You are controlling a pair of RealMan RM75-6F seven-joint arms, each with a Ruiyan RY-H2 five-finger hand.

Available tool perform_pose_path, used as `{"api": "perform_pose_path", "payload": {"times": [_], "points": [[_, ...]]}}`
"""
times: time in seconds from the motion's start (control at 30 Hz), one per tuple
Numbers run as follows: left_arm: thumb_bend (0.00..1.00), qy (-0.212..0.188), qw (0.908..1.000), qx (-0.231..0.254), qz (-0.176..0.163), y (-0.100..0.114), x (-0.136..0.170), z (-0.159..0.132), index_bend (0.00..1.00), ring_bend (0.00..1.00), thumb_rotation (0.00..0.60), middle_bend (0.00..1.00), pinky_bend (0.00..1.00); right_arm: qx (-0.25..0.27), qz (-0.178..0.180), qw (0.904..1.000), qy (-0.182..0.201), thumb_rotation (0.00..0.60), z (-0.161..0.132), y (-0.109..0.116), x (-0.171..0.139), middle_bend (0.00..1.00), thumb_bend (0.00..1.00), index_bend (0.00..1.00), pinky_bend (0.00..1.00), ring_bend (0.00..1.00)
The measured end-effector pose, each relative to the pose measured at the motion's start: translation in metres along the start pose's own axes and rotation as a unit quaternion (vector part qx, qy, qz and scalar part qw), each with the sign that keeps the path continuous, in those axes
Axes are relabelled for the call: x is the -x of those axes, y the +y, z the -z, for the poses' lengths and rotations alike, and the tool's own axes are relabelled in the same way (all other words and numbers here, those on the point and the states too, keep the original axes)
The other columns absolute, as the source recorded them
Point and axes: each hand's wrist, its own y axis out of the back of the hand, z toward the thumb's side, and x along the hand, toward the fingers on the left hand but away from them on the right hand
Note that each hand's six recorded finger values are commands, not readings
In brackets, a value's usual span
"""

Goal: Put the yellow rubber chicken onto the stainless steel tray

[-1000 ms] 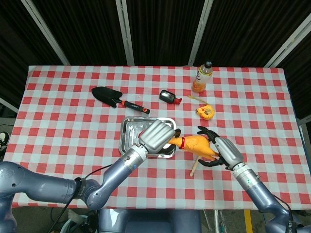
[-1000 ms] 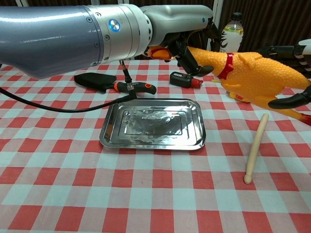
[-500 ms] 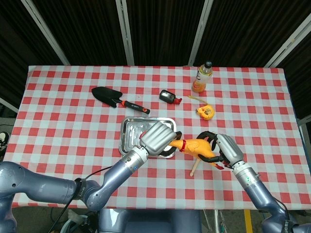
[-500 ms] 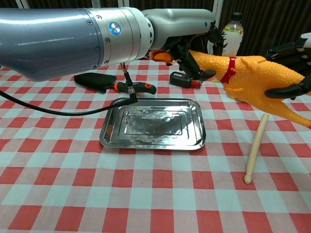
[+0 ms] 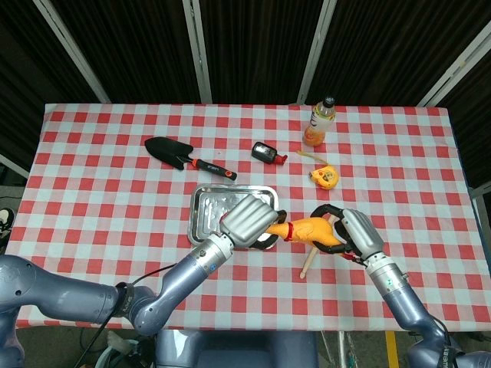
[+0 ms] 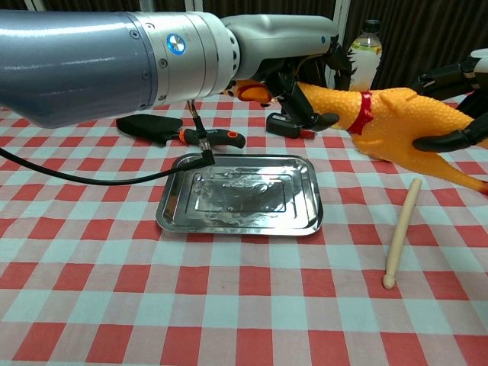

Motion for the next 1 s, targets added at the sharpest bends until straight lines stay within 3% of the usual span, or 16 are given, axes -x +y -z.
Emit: {"api": "perform_pose_path", "payload": {"times": [0.07,0.13,0.23,0.3,0.37,0.47,0.57,0.8,1.0], "points": [[0.58,0.000,1.0000,-0.001,0.000,0.000,0.000,0.000,0.61,0.60,0.600,0.69,0.68,-0.001,0.001,1.0000,0.000,0.600,0.000,0.000,0.000,0.94,0.85,1.00,0.96,0.90],[0.58,0.001,1.0000,-0.001,0.000,0.000,0.000,0.001,0.61,0.60,0.600,0.69,0.68,-0.001,0.001,1.0000,0.001,0.600,0.000,0.001,-0.001,0.87,0.85,0.95,0.88,0.80],[0.58,0.004,1.0000,-0.002,-0.001,0.000,-0.001,0.002,0.61,0.60,0.600,0.69,0.68,-0.004,-0.007,1.0000,0.001,0.600,0.000,0.000,-0.002,0.67,0.70,0.69,0.70,0.59],[0.58,0.005,1.0000,-0.004,-0.002,0.000,-0.002,0.003,0.61,0.60,0.600,0.69,0.68,-0.008,-0.019,0.9998,0.000,0.600,0.000,-0.002,-0.004,0.51,0.47,0.47,0.56,0.43],[0.58,0.008,0.9999,-0.008,-0.005,0.001,-0.003,0.005,0.61,0.60,0.600,0.69,0.68,-0.011,-0.032,0.9994,0.000,0.600,0.001,-0.003,-0.005,0.38,0.34,0.30,0.45,0.32],[0.58,0.012,0.9998,-0.014,-0.011,0.002,-0.004,0.008,0.61,0.60,0.600,0.69,0.68,-0.018,-0.052,0.9985,-0.002,0.600,0.003,-0.004,-0.008,0.24,0.23,0.12,0.34,0.19],[0.58,0.015,0.9996,-0.017,-0.014,0.001,-0.004,0.010,0.61,0.60,0.600,0.69,0.68,-0.023,-0.069,0.9974,-0.003,0.600,0.004,-0.005,-0.010,0.20,0.22,0.06,0.32,0.15],[0.58,0.020,0.9995,-0.018,-0.017,0.001,-0.006,0.015,0.61,0.60,0.600,0.69,0.68,-0.027,-0.074,0.9969,-0.002,0.600,0.005,-0.002,-0.013,0.20,0.22,0.06,0.32,0.15],[0.58,0.016,0.9995,-0.020,-0.017,0.001,-0.006,0.013,0.61,0.60,0.600,0.69,0.68,-0.019,-0.067,0.9976,0.003,0.600,0.003,0.001,-0.012,0.20,0.21,0.17,0.33,0.18]]}}
